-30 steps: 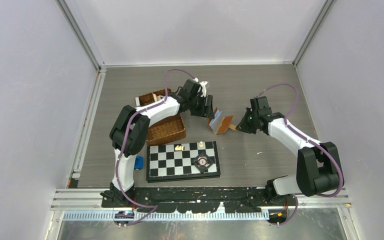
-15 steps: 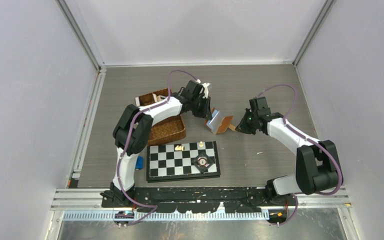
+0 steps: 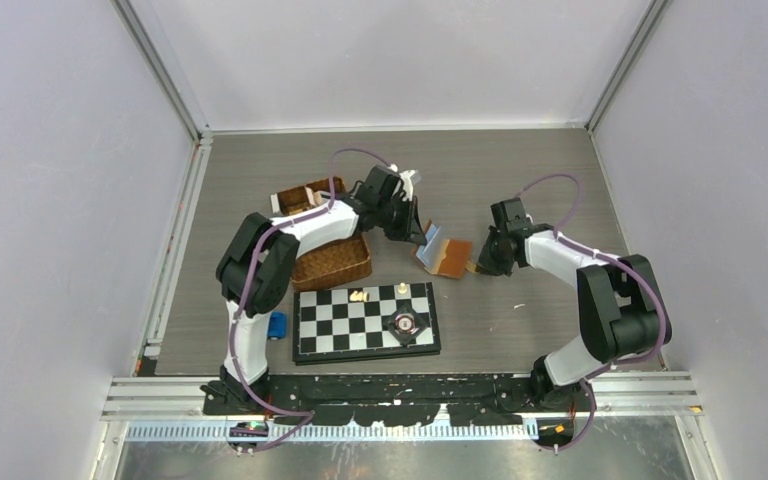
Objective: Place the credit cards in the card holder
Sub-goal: Open the card holder at the center of the board.
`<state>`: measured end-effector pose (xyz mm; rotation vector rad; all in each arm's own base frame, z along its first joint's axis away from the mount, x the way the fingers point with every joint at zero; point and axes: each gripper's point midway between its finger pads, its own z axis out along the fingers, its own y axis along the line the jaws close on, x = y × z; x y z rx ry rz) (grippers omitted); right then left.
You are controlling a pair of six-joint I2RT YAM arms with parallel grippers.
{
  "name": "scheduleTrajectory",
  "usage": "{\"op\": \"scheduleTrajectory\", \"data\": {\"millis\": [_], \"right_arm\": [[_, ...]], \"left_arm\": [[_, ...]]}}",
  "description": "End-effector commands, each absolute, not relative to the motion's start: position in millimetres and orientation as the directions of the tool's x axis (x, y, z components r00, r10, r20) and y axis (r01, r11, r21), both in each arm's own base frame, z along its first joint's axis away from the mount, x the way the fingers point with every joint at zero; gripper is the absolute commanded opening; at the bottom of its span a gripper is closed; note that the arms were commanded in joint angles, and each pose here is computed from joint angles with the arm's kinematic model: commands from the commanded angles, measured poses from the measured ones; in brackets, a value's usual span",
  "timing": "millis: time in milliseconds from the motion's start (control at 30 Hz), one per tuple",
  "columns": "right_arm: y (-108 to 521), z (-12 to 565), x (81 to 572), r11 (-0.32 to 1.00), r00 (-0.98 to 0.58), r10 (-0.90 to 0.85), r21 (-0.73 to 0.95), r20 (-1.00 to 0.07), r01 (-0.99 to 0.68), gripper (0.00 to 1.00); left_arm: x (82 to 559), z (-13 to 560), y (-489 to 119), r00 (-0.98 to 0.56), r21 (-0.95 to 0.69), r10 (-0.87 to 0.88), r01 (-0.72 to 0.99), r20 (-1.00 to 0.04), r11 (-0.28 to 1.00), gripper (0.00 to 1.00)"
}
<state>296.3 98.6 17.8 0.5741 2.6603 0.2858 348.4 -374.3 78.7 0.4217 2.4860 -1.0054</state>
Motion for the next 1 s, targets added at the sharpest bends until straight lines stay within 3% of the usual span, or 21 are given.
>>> {"op": "scheduleTrajectory", "data": {"millis": [0, 967], "right_arm": [[88.4, 14.6, 305.2, 0.903, -0.821, 0.426, 0.237, -0.381, 0.358, 0.00], [103.9, -23.8, 311.8, 0.898, -0.857, 0.423, 0.258, -0.295, 0.355, 0.01]], "left_arm": [[344.9, 133.4, -388.7, -0.827, -0.655, 0.061, 0.486, -0.559, 0.578, 0.00], [322.0, 187.1, -403.1, -0.824, -0.755, 0.024, 0.530, -0.566, 0.387, 0.00]]}}
